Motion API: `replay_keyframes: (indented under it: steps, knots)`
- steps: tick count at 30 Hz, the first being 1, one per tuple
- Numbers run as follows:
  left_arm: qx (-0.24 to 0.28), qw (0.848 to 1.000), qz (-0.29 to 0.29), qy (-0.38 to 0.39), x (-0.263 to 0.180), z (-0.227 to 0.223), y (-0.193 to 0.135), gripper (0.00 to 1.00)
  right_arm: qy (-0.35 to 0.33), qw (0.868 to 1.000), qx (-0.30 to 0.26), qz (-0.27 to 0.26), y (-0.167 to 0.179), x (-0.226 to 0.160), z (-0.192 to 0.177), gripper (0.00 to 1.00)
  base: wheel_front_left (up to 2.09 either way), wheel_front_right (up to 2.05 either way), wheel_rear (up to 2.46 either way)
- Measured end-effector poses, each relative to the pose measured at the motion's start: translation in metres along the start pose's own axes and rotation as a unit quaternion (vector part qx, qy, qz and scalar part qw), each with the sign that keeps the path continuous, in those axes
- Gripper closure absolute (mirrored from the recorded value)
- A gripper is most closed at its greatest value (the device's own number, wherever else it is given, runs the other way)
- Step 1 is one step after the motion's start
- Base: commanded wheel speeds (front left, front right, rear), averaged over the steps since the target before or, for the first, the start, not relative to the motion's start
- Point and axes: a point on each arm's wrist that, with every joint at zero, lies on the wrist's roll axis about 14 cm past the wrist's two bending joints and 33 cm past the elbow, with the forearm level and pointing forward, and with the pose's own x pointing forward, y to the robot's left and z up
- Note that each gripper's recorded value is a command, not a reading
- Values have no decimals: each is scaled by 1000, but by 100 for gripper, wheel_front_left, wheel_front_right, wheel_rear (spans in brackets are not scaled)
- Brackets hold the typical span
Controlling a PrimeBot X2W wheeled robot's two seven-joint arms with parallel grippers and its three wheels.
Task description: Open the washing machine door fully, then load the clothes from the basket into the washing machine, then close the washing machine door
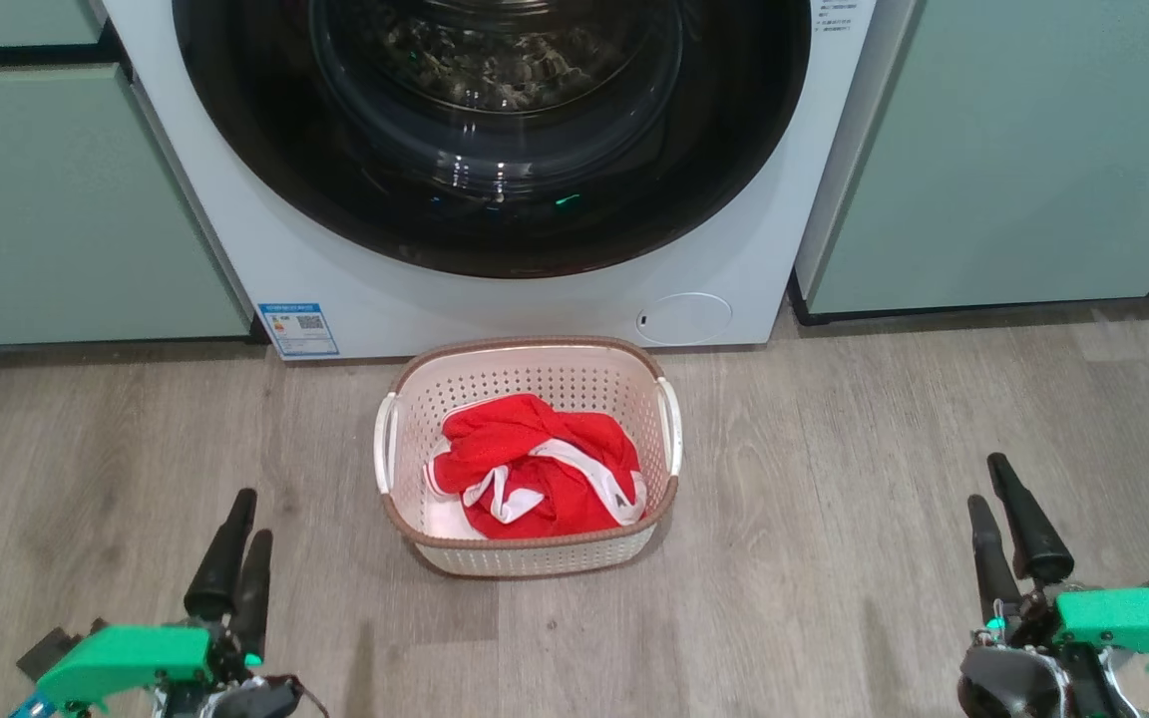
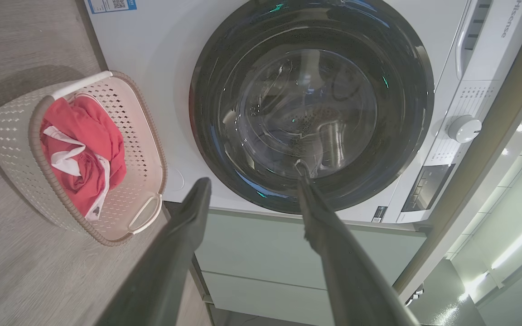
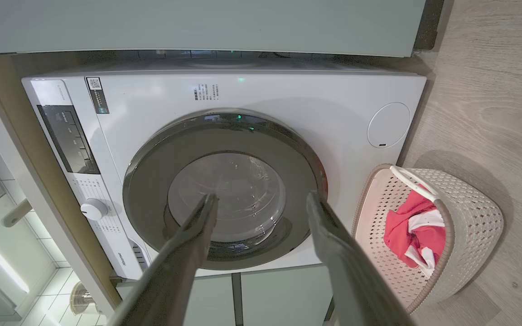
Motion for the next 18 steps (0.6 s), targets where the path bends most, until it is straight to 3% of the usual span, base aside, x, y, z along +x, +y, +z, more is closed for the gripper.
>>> replay_keyframes:
  steps: [18]
  knots:
    - [11,1000,-18,-9,3,0,-12,0,-14,1000,-20,10,7,1,1,0,0,0,0]
